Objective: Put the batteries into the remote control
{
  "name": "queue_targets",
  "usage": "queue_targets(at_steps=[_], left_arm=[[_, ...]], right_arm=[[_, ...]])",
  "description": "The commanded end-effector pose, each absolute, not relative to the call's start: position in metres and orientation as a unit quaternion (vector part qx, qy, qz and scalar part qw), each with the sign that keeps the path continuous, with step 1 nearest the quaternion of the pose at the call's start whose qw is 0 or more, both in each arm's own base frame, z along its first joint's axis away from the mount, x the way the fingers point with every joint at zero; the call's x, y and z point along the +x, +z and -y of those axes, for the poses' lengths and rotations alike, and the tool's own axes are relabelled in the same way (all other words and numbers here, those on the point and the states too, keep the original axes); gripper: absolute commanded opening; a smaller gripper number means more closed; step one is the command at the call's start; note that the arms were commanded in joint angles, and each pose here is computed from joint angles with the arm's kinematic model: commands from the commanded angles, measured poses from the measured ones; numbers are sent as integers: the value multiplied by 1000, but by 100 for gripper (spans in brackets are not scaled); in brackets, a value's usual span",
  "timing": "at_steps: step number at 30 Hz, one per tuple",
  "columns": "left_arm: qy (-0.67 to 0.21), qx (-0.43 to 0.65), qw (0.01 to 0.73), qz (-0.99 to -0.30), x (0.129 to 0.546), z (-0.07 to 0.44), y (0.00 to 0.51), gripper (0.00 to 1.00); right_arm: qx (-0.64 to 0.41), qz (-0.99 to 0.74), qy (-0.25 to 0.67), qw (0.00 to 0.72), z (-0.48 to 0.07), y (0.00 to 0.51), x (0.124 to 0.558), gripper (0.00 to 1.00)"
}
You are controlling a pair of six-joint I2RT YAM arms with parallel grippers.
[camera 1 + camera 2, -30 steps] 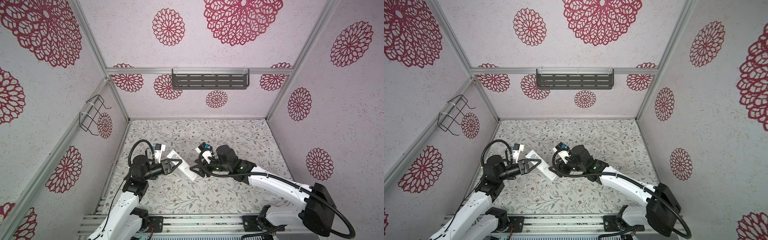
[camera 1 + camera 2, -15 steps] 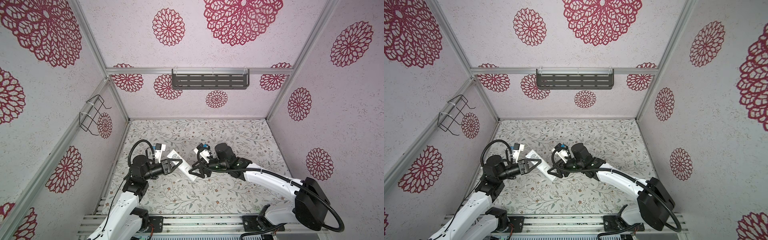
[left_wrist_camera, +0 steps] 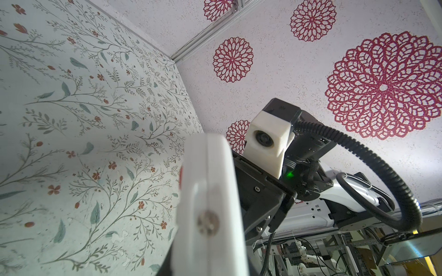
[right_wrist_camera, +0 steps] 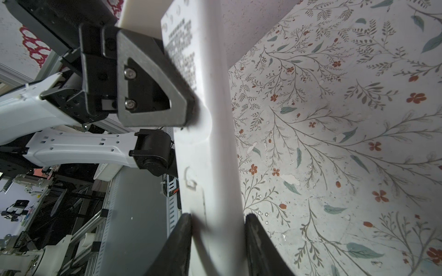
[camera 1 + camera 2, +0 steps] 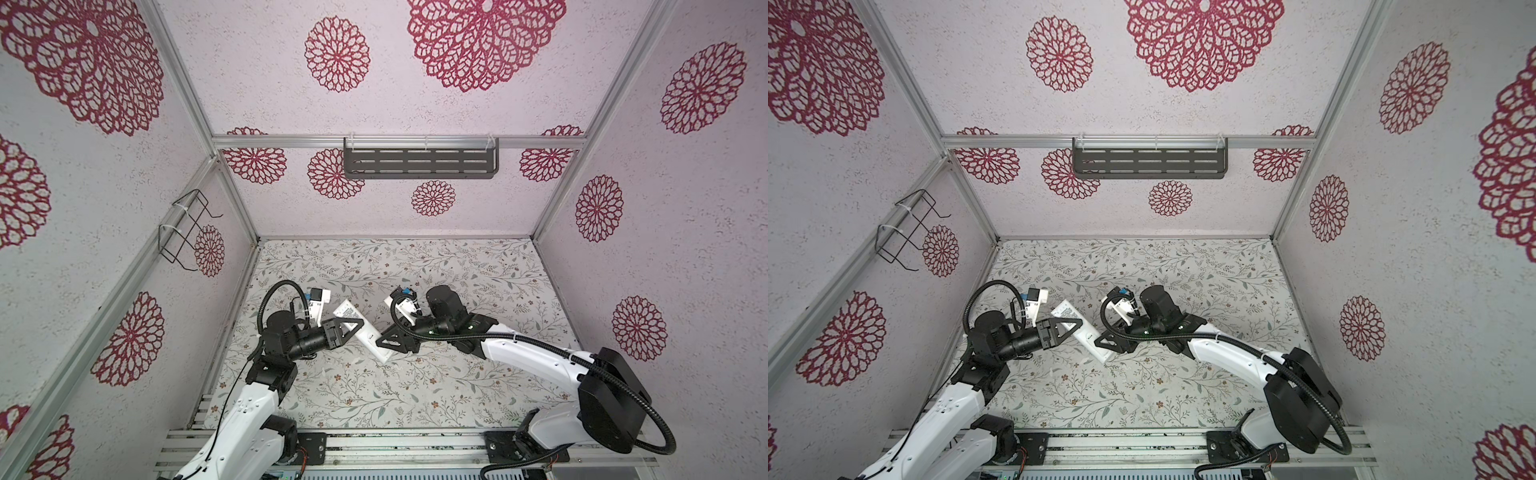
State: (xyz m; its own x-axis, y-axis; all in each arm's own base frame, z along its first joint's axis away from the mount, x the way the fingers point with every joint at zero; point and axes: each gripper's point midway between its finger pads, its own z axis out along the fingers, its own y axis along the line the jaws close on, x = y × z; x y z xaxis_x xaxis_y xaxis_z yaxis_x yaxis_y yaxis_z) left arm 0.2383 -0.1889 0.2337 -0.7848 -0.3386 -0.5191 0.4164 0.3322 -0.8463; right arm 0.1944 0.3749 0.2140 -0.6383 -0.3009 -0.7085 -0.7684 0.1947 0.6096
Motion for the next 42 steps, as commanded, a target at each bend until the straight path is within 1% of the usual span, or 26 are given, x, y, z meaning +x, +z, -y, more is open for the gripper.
queue_targets(at_steps=[1,7,17,25,31,34,38,42], left_arm=[[-597,57,331,-729,230,195,249,0],[-597,57,331,-728,230,195,250,0],[-596,56,332,-729,231,195,250,0],[-592,53,337,-730,232,194,250,0],[-560,43,354,-748,237,186,244,0],[-556,38,353,-752,241,185,242,0],[-551,34,358,-753,245,184,241,0],[-535,25,358,-765,251,181,236,0]], right_arm=[[-347,-737,519,259,-385,227,217,35],[-340,-740,522,255,-396,222,228,35],[-330,-739,524,266,-407,223,244,38],[-343,-736,520,267,-417,229,253,45],[-345,-747,474,314,-394,241,252,65],[-338,-756,445,341,-377,242,251,70],[-336,-760,424,360,-360,242,241,76],[-343,-763,394,380,-347,239,228,79]])
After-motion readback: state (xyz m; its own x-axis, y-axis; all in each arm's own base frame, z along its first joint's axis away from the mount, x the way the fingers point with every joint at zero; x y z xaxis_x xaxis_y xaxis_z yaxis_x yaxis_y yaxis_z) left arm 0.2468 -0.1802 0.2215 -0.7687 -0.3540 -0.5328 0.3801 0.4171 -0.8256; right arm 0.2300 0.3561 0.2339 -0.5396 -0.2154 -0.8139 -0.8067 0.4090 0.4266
